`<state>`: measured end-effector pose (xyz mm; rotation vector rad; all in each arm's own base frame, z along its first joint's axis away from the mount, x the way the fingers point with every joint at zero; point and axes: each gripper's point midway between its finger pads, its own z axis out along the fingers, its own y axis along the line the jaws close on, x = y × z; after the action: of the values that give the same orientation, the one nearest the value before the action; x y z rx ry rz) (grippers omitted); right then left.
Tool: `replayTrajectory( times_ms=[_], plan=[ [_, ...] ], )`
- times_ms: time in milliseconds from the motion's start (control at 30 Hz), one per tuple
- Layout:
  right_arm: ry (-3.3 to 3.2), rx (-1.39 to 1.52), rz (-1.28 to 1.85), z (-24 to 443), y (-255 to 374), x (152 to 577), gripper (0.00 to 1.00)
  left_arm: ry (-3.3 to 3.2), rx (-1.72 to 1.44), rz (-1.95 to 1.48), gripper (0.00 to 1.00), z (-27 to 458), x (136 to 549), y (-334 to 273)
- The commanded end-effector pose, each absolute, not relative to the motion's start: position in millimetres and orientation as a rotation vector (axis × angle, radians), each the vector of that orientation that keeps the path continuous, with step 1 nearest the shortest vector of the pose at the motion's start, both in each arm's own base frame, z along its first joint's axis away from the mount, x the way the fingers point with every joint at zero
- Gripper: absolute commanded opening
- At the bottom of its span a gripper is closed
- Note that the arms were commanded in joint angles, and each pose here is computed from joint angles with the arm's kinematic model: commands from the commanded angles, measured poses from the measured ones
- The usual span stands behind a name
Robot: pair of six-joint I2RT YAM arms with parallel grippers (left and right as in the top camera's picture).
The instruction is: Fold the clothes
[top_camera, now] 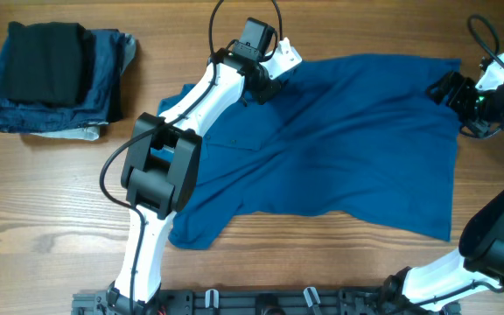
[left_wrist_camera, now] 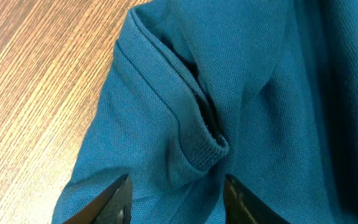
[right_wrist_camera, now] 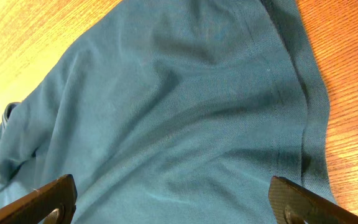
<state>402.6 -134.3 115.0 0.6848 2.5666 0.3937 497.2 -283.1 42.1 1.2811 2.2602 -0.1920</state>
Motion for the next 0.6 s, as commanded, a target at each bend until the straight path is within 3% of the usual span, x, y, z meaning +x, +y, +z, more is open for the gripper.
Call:
replayTrajectory(
  times_ms=[0, 267, 333, 567],
  plan=[
    [2.538, 0.675, 0.406, 126, -133, 406, 1.00, 2.267, 1.302, -0.188, 0.47, 35, 497, -283],
    [2.538, 0.675, 0.406, 126, -133, 406, 1.00, 2.247, 1.318, -0.220, 0.50, 29, 495, -294],
    [2.538, 0.675, 0.406, 126, -133, 406, 1.00, 2.226, 1.310, -0.218, 0.45, 31, 499, -296],
    [2.538, 0.675, 0.406, 126, -133, 406, 1.00, 2.222, 1.309, -0.221, 0.41, 20, 501, -301]
  ],
)
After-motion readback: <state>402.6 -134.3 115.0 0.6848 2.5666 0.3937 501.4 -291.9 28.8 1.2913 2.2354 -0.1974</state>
